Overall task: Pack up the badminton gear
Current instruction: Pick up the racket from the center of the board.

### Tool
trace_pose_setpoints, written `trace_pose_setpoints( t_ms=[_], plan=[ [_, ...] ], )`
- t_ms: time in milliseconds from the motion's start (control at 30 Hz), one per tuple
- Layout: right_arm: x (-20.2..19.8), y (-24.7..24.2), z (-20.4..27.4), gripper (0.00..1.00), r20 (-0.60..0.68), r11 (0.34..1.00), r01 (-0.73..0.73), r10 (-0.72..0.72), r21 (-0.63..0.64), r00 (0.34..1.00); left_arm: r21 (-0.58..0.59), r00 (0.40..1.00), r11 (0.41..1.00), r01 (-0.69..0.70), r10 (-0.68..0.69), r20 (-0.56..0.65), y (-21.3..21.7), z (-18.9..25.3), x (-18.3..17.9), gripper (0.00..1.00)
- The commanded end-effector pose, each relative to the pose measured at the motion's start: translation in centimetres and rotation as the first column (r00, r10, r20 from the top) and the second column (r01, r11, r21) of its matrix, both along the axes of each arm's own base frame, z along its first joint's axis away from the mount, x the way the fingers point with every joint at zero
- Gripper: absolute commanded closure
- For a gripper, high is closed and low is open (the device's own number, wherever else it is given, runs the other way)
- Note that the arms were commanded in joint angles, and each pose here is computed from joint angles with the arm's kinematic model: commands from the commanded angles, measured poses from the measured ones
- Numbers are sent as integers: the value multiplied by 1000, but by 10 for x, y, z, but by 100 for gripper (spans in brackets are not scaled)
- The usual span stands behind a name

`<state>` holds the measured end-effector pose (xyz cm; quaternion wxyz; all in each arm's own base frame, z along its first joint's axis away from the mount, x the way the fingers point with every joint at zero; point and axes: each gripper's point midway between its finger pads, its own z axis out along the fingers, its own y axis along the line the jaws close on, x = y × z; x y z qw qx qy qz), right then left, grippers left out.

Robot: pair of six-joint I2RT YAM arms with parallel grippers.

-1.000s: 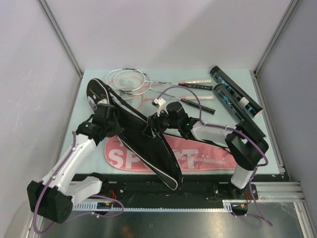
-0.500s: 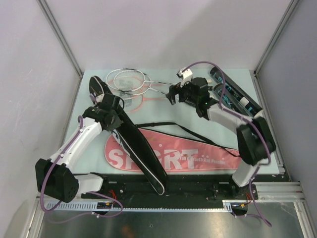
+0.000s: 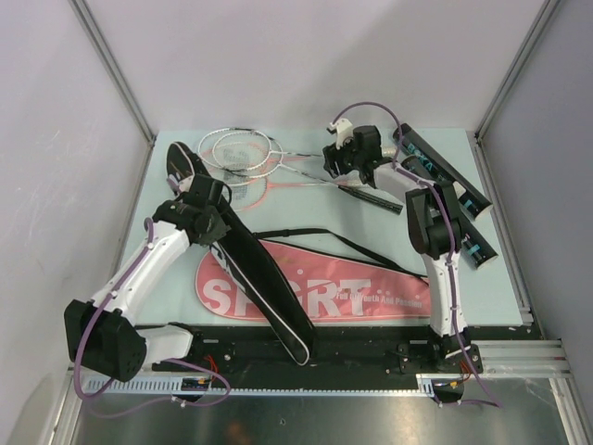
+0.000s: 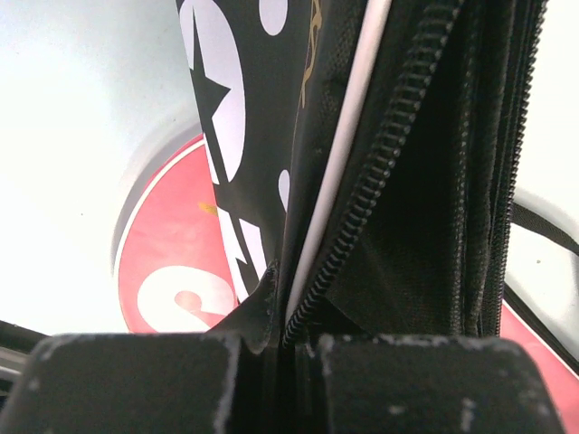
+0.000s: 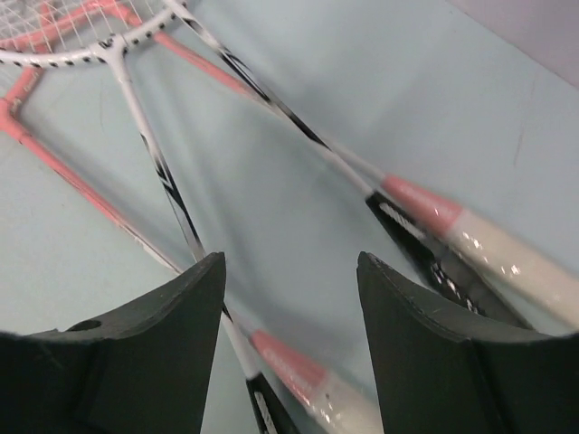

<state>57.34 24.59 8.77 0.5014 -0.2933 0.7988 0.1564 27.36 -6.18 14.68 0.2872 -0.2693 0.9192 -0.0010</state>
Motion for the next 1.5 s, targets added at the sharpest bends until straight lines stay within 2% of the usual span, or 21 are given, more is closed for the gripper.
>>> trace_pose_setpoints(
  t_ms=[0,200,433,567,667,767,1100,1233,1467],
  plan=[
    [4,28,-3,36,-42,995,-102,102,7,994,-42,999,999,11,-9,43,-7,18,0,100],
    [-12,63,-37,37,-144,982,-187,187,13,972,-48,999,999,21,-19,40,-9,16,-3,100],
    [4,66,-21,40,-85,993,-120,118,-8,989,-48,999,999,18,-16,47,-7,16,-7,100],
    [17,59,14,29,-31,998,-58,59,19,998,-55,999,998,23,-21,43,-9,15,-7,100],
    [25,47,30,27,-2,998,-50,50,40,999,-57,999,998,22,-20,43,-9,15,-7,100],
    [34,31,28,26,13,999,-51,51,-4,999,-57,999,998,22,-19,47,-9,16,-7,100],
    [54,-20,1,36,16,984,-38,42,-173,999,-56,999,998,23,-21,36,-10,13,-6,99],
    [49,-30,-16,44,-23,975,-48,45,-217,999,-64,999,998,26,-24,33,-12,13,-5,99],
    [46,-30,-30,46,-23,961,-97,94,-260,995,-70,999,997,28,-26,31,-14,13,-3,100]
  ],
)
